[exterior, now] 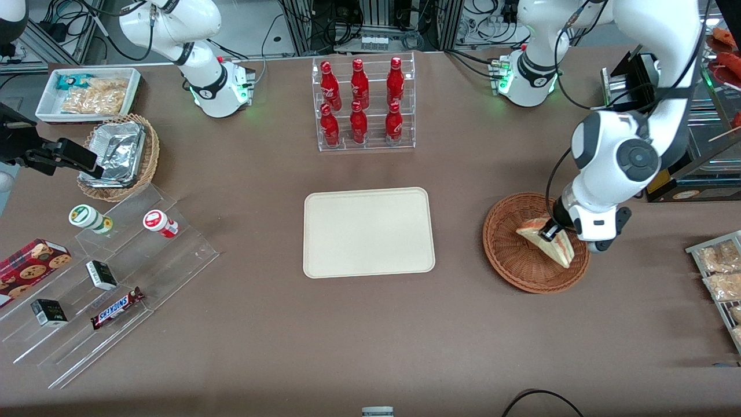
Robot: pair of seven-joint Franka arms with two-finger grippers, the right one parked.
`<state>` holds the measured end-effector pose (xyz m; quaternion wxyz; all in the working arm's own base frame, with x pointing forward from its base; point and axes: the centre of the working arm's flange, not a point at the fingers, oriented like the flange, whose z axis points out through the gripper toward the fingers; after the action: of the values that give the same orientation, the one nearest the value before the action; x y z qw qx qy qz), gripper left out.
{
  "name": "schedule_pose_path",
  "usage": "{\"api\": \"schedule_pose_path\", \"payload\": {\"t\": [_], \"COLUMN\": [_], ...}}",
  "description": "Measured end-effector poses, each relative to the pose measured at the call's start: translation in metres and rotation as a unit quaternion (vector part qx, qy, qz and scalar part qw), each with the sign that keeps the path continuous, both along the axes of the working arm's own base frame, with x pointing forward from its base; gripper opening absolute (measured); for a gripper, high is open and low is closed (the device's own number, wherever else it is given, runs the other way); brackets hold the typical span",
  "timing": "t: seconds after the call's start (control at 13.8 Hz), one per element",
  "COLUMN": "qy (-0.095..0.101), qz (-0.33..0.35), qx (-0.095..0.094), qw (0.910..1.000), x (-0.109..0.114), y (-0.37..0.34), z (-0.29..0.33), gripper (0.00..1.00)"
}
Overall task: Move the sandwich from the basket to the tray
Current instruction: 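Lift the sandwich and carry it with the left gripper over the tray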
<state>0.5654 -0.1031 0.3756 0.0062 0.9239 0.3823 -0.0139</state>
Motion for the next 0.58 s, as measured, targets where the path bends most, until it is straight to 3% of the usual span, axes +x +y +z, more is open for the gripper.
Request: {"api": "schedule_pose_path", "payload": {"t": [0.29,0.44,0.58], "qy": [0.023,0.032,0.044], "qz": [-0.093,-0.178,-0.221], "qx": [0.002,-0.006,-0.013], "qw": [0.9954,0.9835,0.9742], "x": [0.004,-0.003,-0.012], "y": [-0.091,-0.143,-0.196], "z": [0.064,0.052,0.031], "gripper": [0.24,0.24,0.24]}}
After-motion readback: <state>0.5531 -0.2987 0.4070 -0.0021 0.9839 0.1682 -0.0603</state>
